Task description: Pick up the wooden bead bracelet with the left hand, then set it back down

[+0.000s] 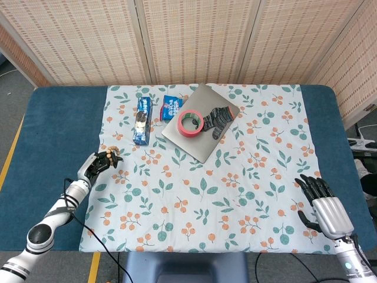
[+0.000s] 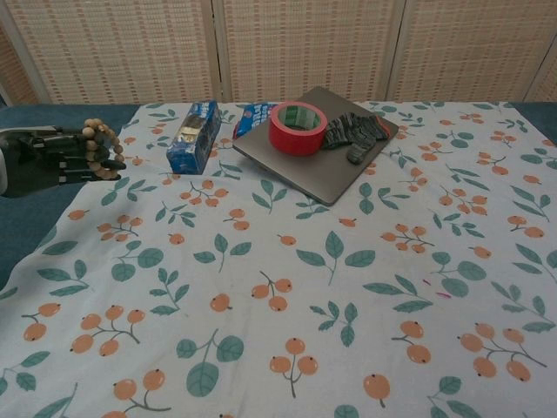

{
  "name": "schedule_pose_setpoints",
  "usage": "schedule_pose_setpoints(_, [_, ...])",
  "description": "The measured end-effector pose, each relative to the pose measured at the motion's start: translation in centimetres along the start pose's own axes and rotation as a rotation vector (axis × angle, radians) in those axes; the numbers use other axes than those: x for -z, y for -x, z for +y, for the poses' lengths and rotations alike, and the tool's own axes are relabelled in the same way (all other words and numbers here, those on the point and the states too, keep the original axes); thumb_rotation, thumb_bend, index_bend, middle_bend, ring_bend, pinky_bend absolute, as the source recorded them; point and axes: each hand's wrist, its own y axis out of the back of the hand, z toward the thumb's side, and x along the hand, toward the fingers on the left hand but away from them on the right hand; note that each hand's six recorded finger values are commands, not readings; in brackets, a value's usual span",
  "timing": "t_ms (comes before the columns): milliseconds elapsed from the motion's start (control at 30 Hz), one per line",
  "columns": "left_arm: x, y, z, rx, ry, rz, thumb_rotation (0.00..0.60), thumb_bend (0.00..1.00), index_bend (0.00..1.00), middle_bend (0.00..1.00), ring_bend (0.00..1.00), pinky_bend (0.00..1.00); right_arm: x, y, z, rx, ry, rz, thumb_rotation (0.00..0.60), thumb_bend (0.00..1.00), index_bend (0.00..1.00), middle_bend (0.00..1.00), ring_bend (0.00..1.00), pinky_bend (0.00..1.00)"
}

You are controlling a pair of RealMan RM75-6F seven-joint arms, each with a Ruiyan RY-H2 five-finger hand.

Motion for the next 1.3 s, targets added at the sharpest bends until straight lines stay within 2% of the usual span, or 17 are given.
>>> schedule_pose_setpoints(300, [1.5, 1.3, 0.9, -0.137, -0.441, -0.032, 0.600, 1.00, 0.61, 0.66, 0.31, 0.17, -0.3, 0.0, -0.2, -0.007, 0.003, 0.007, 0.600, 0.31, 0.00, 0.00, 0.00, 0.00])
schedule_pose_setpoints(433, [3.0, 2.1, 0.2, -0.149, -0.596, -0.059, 0.600, 1.00, 0.60, 0.66, 0.31, 0.17, -0.3, -0.1, -0.2, -0.008, 0.004, 0.008, 0.600, 0.31, 0.00, 0.00, 0.00, 0.00])
schedule_pose_setpoints(567, [5.2, 3.0, -1.0, -0.114, -0.737, -0.106, 0.600, 0.99, 0.57, 0.61, 0.29, 0.17, -0.3, -0.1, -0.2, -0.010, 0.005, 0.010, 0.600, 0.31, 0.00, 0.00, 0.00, 0.00])
schedule_pose_setpoints(667, [6.8, 3.5, -1.0, -0.094, -0.820, -0.130, 0.600, 0.88, 0.46, 0.51, 0.25, 0.17, -0.3, -0.1, -0.1, -0.007, 0.007, 0.010, 0.600, 0.31, 0.00, 0.00, 0.00, 0.00])
schedule_pose_setpoints(767, [7.7, 3.5, -0.6, -0.080, -0.895, -0.149, 0.600, 0.66, 0.28, 0.34, 0.16, 0.17, -0.2, -0.1, 0.0, -0.003, 0.009, 0.008, 0.600, 0.31, 0.00, 0.00, 0.00, 0.00])
schedule_pose_setpoints(833, [7.9, 3.4, -0.8, -0.068, -0.922, -0.161, 0.600, 0.55, 0.18, 0.23, 0.09, 0.17, -0.1, -0.1, 0.1, -0.003, 0.009, 0.007, 0.600, 0.31, 0.00, 0.00, 0.00, 0.00])
schedule_pose_setpoints(933, [7.9, 3.3, -1.0, -0.065, -0.932, -0.169, 0.600, 0.47, 0.11, 0.16, 0.04, 0.16, -0.1, -0.1, 0.1, -0.003, 0.009, 0.008, 0.600, 0.31, 0.00, 0.00, 0.00, 0.00])
schedule_pose_setpoints(1133, [7.7, 3.5, -1.4, -0.054, -0.918, -0.179, 0.600, 0.44, 0.09, 0.13, 0.02, 0.15, -0.1, -0.1, 0.1, -0.002, 0.009, 0.007, 0.600, 0.31, 0.00, 0.00, 0.00, 0.00])
schedule_pose_setpoints(1300, [5.8, 4.0, -1.3, -0.084, -0.889, -0.242, 0.600, 0.44, 0.09, 0.11, 0.01, 0.15, -0.1, -0.2, 0.2, 0.008, 0.000, 0.006, 0.600, 0.31, 0.00, 0.00, 0.00, 0.00])
